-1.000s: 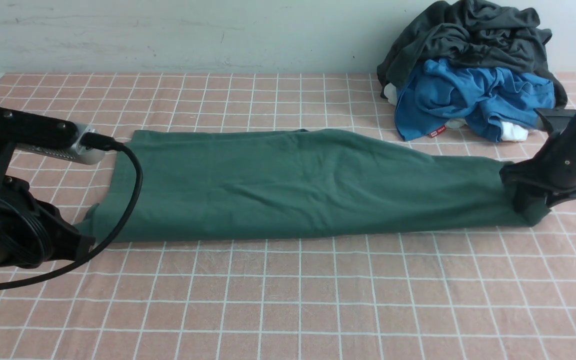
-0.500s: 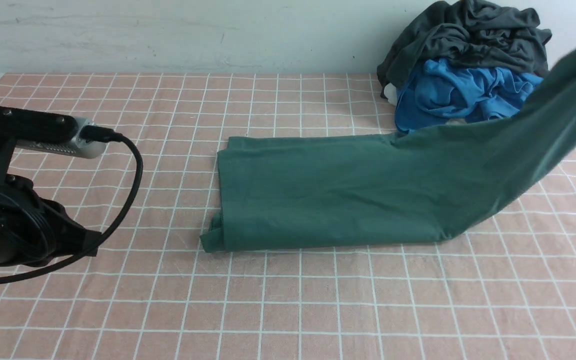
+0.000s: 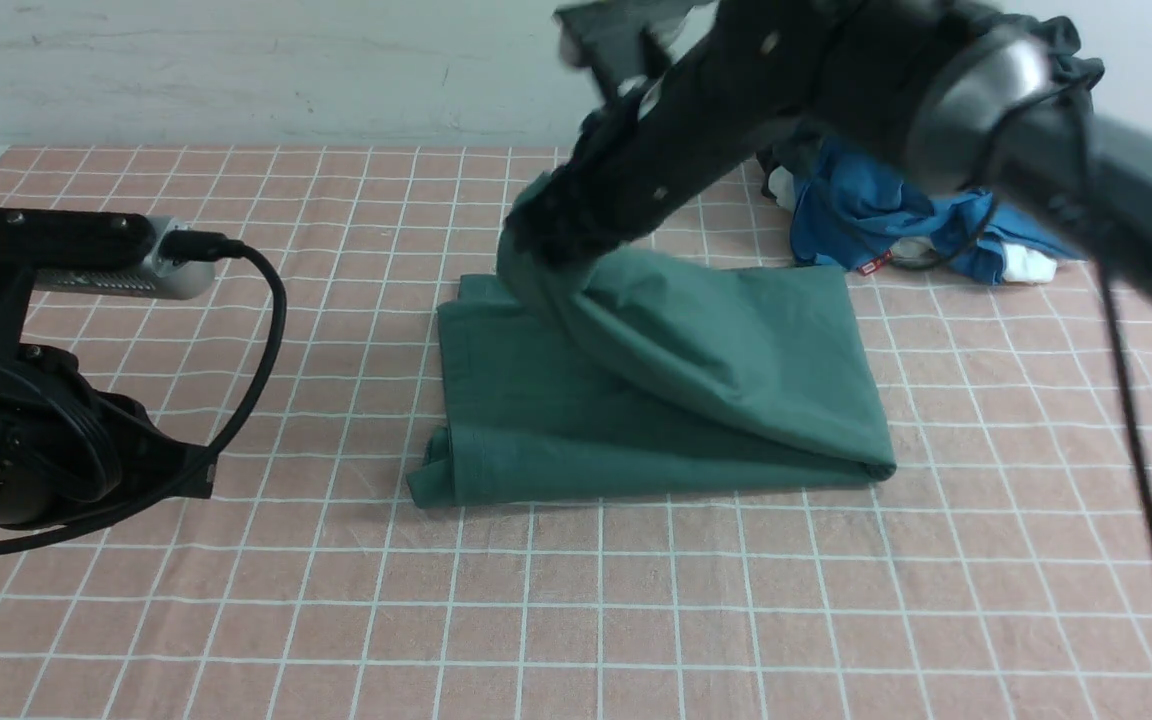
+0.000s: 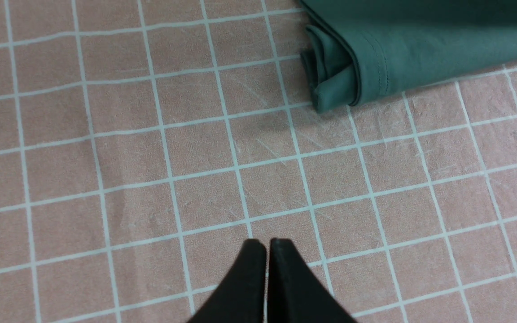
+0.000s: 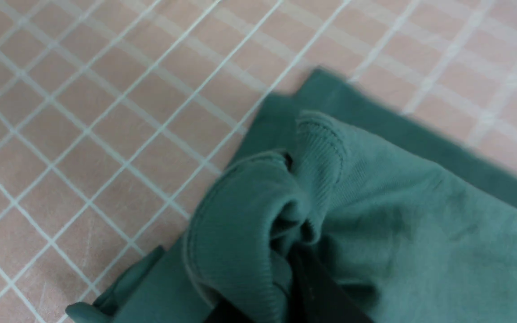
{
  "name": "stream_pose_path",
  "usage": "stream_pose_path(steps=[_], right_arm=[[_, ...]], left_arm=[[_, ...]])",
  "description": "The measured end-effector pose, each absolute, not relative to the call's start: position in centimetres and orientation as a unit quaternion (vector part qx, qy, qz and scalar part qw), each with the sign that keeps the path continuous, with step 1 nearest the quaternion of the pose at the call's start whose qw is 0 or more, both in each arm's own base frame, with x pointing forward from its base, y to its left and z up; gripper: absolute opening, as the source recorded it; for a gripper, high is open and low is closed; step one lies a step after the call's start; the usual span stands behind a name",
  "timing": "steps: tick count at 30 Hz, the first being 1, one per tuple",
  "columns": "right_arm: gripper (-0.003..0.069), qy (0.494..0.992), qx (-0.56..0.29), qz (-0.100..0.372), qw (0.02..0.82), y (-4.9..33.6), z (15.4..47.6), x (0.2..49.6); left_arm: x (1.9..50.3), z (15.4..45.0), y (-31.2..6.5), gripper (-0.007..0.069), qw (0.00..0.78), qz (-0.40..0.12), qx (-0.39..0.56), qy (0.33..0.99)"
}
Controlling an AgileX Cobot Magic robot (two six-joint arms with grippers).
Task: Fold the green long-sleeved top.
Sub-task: Use the right arm to drag the right edge of the fabric to the left and folds it over the left edge
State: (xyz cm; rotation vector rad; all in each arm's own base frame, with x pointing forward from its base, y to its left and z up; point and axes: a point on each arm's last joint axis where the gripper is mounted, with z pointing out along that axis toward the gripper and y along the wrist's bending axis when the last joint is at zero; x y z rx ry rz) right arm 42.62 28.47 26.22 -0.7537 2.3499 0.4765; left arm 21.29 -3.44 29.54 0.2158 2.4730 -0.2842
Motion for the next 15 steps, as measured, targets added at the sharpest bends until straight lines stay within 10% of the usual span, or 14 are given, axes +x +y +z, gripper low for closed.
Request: stream_pose_path(steps=[4,10,15], right_arm=[[0.0150,0.889,-0.285,0.200,0.299,30.8,23.2,43.0],[0.0318,0.862,-0.293,0.211,0.355,31.0,28.2,43.3],[0.0318,0.873,-0.314,0.183,0.324,30.5,28.3,42.8]], left_arm=[[21.3,29.5,-3.4,-0.0003,0.316,-0.108,0.082,0.939],[21.2,29.5,-3.5,-0.0003,0.311,-0.115,0.079,0.940],[21.1,29.7,-3.9,-0.0003,0.315,-0.133,0.081,0.936]])
